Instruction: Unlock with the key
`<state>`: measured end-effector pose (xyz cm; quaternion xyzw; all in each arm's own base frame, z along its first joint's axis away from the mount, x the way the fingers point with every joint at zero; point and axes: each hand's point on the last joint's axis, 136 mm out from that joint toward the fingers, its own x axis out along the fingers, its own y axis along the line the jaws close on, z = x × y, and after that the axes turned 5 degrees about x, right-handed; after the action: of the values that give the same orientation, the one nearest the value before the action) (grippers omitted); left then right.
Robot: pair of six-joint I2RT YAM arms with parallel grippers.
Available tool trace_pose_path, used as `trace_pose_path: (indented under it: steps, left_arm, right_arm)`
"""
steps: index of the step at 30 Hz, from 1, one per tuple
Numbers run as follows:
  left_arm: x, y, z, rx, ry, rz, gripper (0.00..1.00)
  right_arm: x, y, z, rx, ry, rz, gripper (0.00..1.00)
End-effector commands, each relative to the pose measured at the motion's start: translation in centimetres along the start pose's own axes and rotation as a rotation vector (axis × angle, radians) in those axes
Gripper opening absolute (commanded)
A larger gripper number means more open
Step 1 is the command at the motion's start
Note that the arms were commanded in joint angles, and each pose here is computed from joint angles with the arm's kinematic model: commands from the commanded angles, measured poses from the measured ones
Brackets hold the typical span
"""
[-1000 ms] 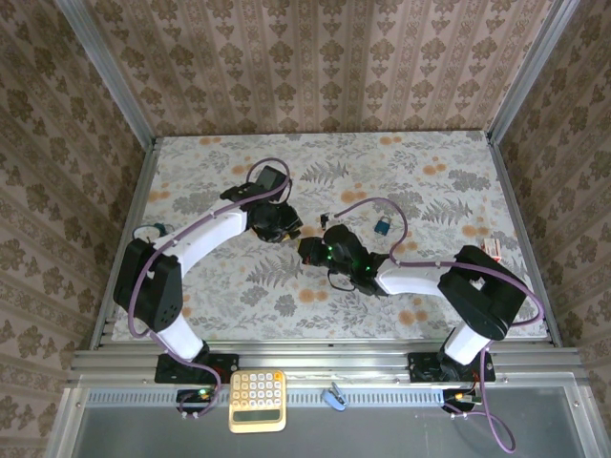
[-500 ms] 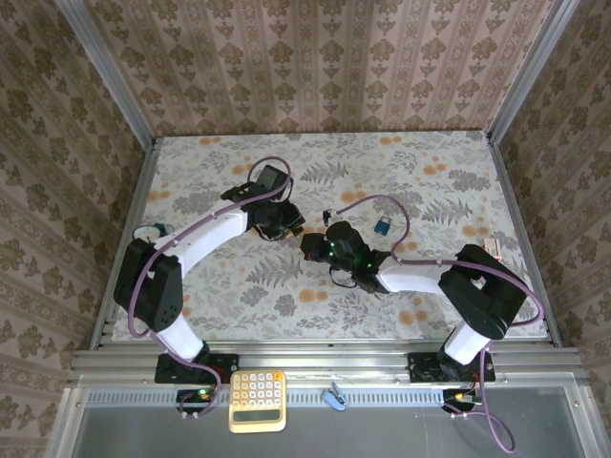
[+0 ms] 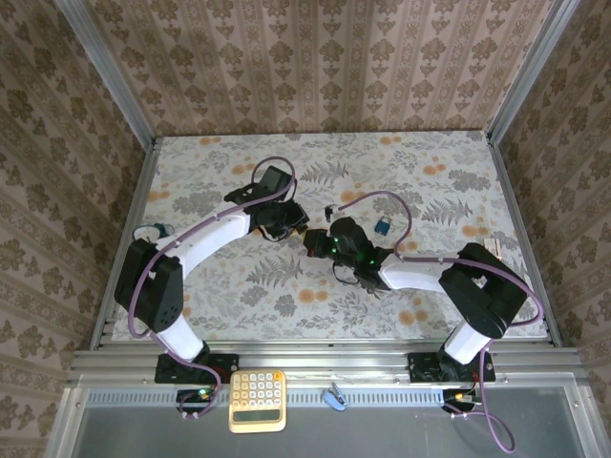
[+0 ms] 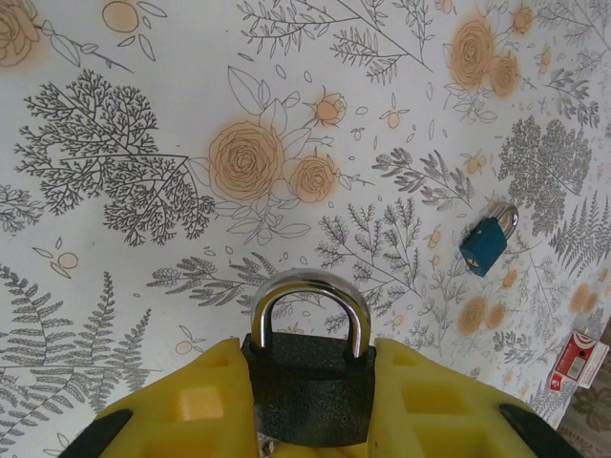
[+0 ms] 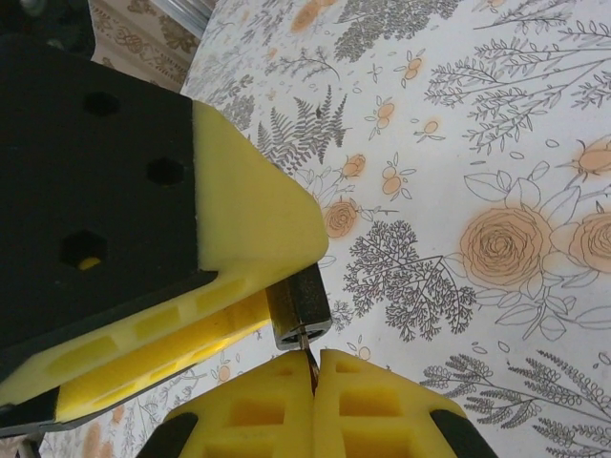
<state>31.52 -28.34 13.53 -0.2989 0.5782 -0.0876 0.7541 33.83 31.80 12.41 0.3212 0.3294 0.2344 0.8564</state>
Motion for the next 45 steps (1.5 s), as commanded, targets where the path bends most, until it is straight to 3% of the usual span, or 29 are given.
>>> trace_pose_path:
  steps: [1, 9, 22, 30, 36, 45]
  left_arm:
    - [-0.4, -1.5, -4.8, 0.007, 0.181, -0.057, 0.17]
    - [-0.8, -1.0, -4.0, 0.024, 0.146, -0.034, 0.17]
    - [-1.7, 1.1, -2.3, 0.002, 0.089, 0.004, 0.18]
    - [-1.5, 1.4, -2.5, -0.003, 0.092, 0.007, 0.18]
    - [-1.5, 1.4, -2.5, -0.005, 0.094, 0.006, 0.18]
    - [-1.5, 1.4, -2.7, -0.003, 0.097, 0.009, 0.18]
  right_arm:
    - [0.4, 1.1, 3.5, -0.008, -0.091, 0.051, 0.0]
    - [0.2, 0.8, 2.4, 0.023, -0.039, 0.058, 0.03]
    - [-2.0, -1.5, -0.4, 0.037, 0.044, 0.015, 0.29]
    - [-4.0, -1.7, -1.0, 0.028, 0.065, 0.02, 0.4]
    - [-4.4, -1.3, -1.3, 0.03, 0.077, 0.05, 0.3]
    - [-3.9, 0.3, -1.6, 0.034, 0.091, 0.112, 0.34]
